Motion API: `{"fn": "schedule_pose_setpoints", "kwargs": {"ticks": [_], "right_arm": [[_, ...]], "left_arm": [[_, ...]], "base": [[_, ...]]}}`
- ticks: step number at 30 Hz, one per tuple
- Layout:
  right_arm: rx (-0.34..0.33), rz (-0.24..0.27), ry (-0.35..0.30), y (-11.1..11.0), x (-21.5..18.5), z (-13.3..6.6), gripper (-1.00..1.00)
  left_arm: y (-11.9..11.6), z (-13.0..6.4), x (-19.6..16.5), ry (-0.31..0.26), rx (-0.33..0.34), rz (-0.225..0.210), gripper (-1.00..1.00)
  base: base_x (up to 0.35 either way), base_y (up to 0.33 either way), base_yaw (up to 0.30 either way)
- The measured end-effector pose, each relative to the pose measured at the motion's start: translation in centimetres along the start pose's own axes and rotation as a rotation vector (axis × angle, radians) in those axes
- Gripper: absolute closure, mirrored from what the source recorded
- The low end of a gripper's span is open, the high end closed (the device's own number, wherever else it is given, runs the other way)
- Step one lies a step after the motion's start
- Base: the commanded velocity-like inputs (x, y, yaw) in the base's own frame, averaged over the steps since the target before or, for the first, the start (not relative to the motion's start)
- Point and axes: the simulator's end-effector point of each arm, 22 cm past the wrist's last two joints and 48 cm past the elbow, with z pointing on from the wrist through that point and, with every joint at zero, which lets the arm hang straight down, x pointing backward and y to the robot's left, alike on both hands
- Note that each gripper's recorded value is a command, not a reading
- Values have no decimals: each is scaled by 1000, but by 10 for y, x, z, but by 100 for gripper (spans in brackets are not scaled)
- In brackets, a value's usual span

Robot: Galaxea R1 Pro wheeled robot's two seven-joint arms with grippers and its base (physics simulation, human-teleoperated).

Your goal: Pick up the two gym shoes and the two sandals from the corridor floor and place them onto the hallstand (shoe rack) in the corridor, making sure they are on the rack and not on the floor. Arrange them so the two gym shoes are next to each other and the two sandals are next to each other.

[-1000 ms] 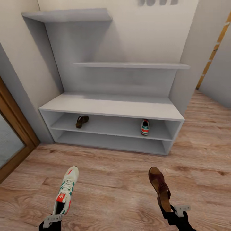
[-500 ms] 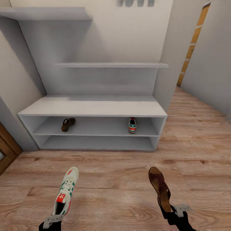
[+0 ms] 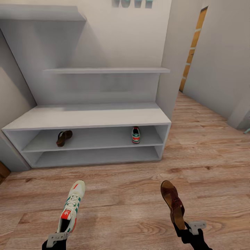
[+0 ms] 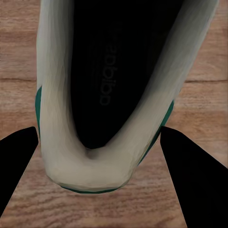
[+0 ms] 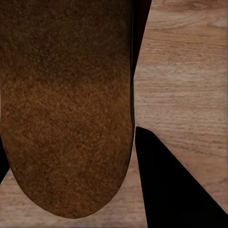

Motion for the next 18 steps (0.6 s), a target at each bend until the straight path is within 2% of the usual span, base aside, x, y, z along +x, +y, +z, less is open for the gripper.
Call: {"fn": "schedule_pose_setpoints", "kwargs": {"ticks": [6, 9, 11, 13, 18], "right_arm": [[-1, -1, 0, 0, 0, 0, 100], [47, 4, 17, -22, 4, -4, 100], [69, 9, 30, -33, 8, -6, 100], [48, 13, 33, -23, 11, -5, 100], [-19, -2, 3, 10, 4, 0, 100]], "left_arm": [[0, 0, 0, 0, 0, 0, 100], [-19, 6, 3, 23, 29, 15, 100], [-27, 9, 4, 34, 33, 9, 100], [-18, 8, 5, 35, 12, -12, 100], [-28, -1, 15, 25, 32, -41, 100]], "base": [[0, 1, -1], [0, 0, 0], [0, 0, 0], [0, 0, 0], [0, 0, 0]]}}
